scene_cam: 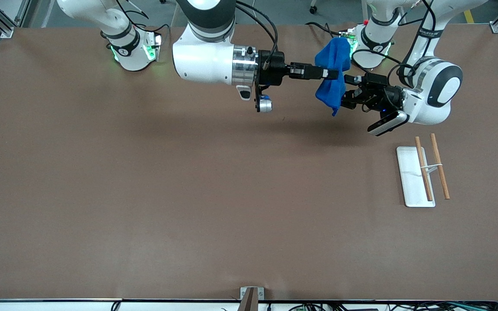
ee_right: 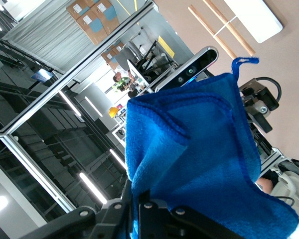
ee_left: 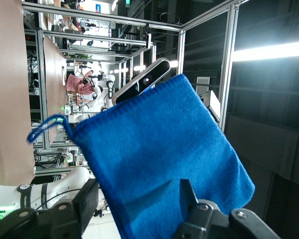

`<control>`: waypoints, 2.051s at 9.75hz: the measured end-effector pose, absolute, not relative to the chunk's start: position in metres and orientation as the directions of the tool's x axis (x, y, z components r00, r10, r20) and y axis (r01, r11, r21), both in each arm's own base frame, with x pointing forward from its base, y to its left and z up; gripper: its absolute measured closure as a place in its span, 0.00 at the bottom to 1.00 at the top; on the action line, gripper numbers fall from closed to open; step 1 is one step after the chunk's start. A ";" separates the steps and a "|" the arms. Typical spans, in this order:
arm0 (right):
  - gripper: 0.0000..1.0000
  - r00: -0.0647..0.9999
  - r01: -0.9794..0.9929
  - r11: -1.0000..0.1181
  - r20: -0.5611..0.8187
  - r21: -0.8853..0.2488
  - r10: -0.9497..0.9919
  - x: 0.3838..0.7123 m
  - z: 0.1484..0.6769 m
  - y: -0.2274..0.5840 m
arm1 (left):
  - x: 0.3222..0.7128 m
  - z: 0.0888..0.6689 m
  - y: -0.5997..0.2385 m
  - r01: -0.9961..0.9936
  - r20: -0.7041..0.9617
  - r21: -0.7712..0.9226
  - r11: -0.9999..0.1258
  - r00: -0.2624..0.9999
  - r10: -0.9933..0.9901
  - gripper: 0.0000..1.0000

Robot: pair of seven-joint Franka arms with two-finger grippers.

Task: Right arm passes towel to left arm to hang
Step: 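Grasp the towel with the left gripper beside the right gripper, then open the right gripper while the left gripper pulls the towel away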

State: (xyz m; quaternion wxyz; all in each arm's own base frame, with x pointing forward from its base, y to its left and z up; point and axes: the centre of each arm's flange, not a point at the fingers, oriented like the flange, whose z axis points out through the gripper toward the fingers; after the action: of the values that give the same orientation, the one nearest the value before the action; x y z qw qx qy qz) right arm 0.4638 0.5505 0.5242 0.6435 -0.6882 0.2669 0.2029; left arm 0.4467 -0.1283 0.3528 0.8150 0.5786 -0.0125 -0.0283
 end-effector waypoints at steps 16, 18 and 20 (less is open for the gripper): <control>0.00 0.947 -0.304 -0.421 -0.221 -0.855 -0.235 0.527 0.465 0.482 | 0.486 0.401 -0.032 0.077 -0.068 0.996 0.049 0.982 -0.174 0.97; 0.00 0.961 -0.236 -0.574 -0.102 -0.784 -0.256 0.557 0.426 0.428 | 0.510 0.427 -0.011 0.019 -0.048 0.991 -0.131 0.974 -0.223 0.97; 0.00 0.950 -0.241 -0.673 -0.028 -0.699 -0.311 0.585 0.397 0.355 | 0.533 0.443 0.032 -0.016 -0.041 0.959 -0.283 0.979 -0.197 0.97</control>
State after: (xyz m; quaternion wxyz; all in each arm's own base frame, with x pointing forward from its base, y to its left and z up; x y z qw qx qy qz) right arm 0.5851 0.3553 0.3973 0.3751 -0.9134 0.1509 -0.0467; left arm 0.5327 0.0318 0.4431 0.5952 0.7972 -0.0670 -0.0759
